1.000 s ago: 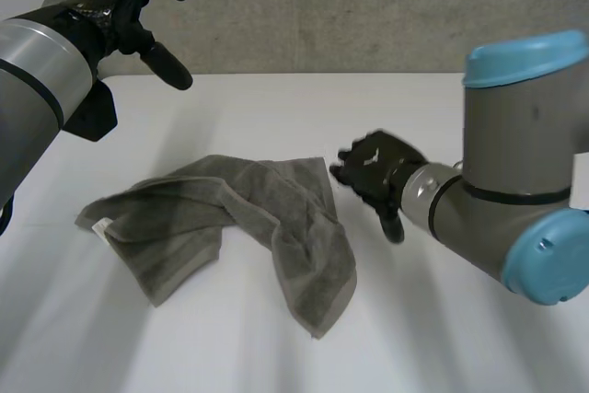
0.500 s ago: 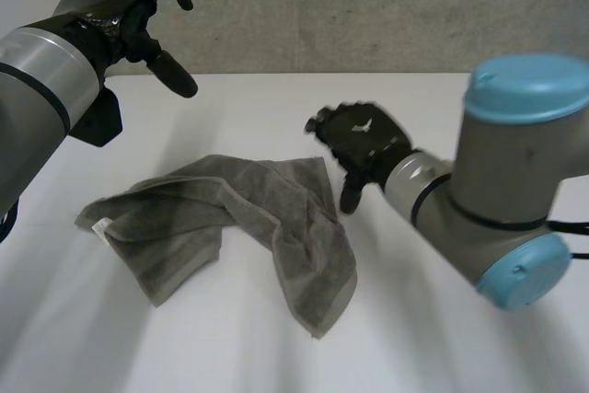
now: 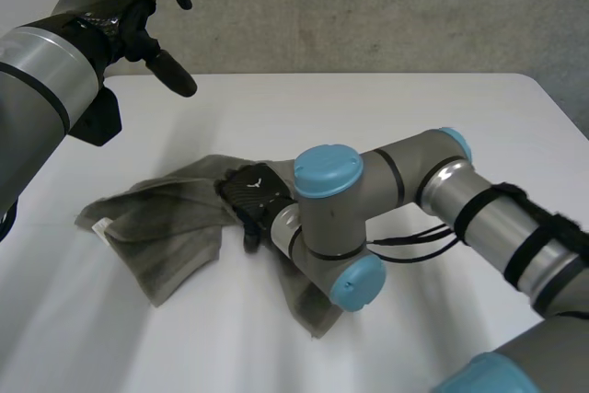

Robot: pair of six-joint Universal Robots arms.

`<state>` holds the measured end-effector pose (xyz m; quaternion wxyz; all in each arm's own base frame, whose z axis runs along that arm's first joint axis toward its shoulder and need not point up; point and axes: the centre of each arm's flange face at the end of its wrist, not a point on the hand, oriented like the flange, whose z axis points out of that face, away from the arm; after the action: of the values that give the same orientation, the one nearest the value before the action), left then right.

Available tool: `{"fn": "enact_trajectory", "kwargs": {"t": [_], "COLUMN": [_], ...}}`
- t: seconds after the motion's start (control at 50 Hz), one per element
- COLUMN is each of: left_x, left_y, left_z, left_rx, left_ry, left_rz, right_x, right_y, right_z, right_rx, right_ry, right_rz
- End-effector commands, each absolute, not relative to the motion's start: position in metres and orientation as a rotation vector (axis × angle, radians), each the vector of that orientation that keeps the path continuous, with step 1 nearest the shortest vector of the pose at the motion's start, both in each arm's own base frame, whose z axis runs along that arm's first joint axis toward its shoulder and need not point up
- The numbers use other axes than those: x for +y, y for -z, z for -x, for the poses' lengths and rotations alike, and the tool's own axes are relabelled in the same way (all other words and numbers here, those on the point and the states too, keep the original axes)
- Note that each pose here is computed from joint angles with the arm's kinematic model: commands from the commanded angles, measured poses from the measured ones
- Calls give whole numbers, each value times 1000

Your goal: Fold the towel.

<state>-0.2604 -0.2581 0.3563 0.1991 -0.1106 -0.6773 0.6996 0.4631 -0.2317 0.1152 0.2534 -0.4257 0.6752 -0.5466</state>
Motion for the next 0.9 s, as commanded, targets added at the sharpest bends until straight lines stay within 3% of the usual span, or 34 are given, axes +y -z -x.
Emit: {"fn": "enact_trajectory", "kwargs": {"t": [0.02, 0.1, 0.12, 0.14, 0.18, 0.2, 0.24, 0.26, 0.3, 0.4, 0.48, 0.5, 0.52, 0.56, 0.58, 0.62, 0.66, 0.72, 0.74, 0.76, 0.8, 0.9], "left_x": [-258, -258, -258, -258, -258, -258, -259, -259, -259, -258, -257, -257, -257, -256, -256, -256, -256, -255, -255, -255, -255, -254], "left_y": [-356, -356, -356, -356, -356, -356, -356, -356, -356, -357, -359, -359, -359, -360, -360, -361, -361, -361, -361, -361, -361, -361], "left_z": [260, 260, 260, 260, 260, 260, 260, 260, 260, 260, 260, 259, 259, 260, 260, 259, 259, 260, 260, 260, 260, 260], "left_rx": [-1894, -1894, -1894, -1894, -1894, -1894, -1895, -1895, -1895, -1891, -1884, -1885, -1885, -1882, -1882, -1880, -1880, -1878, -1878, -1878, -1876, -1878], "left_ry": [-1957, -1957, -1957, -1957, -1957, -1957, -1957, -1957, -1957, -1958, -1964, -1965, -1965, -1965, -1965, -1966, -1966, -1966, -1966, -1966, -1964, -1963], "left_rz": [309, 309, 309, 309, 309, 309, 306, 306, 306, 307, 306, 305, 305, 306, 306, 305, 305, 307, 307, 307, 309, 312], "right_x": [-246, -253, -256, -256, -261, -261, -276, -276, -292, -305, -308, -308, -308, -292, -292, -233, -216, -224, -230, -231, -237, -240], "right_y": [-125, -162, -188, -188, -243, -243, -300, -300, -355, -393, -373, -346, -345, -255, -255, -186, -172, -182, -206, -206, -255, -304], "right_z": [-475, -475, -474, -474, -463, -463, -438, -438, -403, -363, -363, -367, -367, -376, -376, -387, -384, -378, -375, -375, -360, -338], "right_rx": [1824, 1786, 1748, 1747, 1673, 1673, 1605, 1605, 1553, 1555, 1648, 1742, 1743, 2007, 2008, 2068, 2082, 2166, 2143, 2143, 2052, 1892], "right_ry": [1585, 1675, 1718, 1718, 1790, 1791, 1896, 1896, 2026, 2174, 2138, 2078, 2078, 1757, 1755, 1338, 1225, 1373, 1516, 1517, 1741, 1976], "right_rz": [1100, 1009, 947, 947, 833, 833, 719, 718, 588, 460, 527, 649, 650, 1126, 1129, 1708, 1858, 1743, 1643, 1642, 1470, 1239]}}
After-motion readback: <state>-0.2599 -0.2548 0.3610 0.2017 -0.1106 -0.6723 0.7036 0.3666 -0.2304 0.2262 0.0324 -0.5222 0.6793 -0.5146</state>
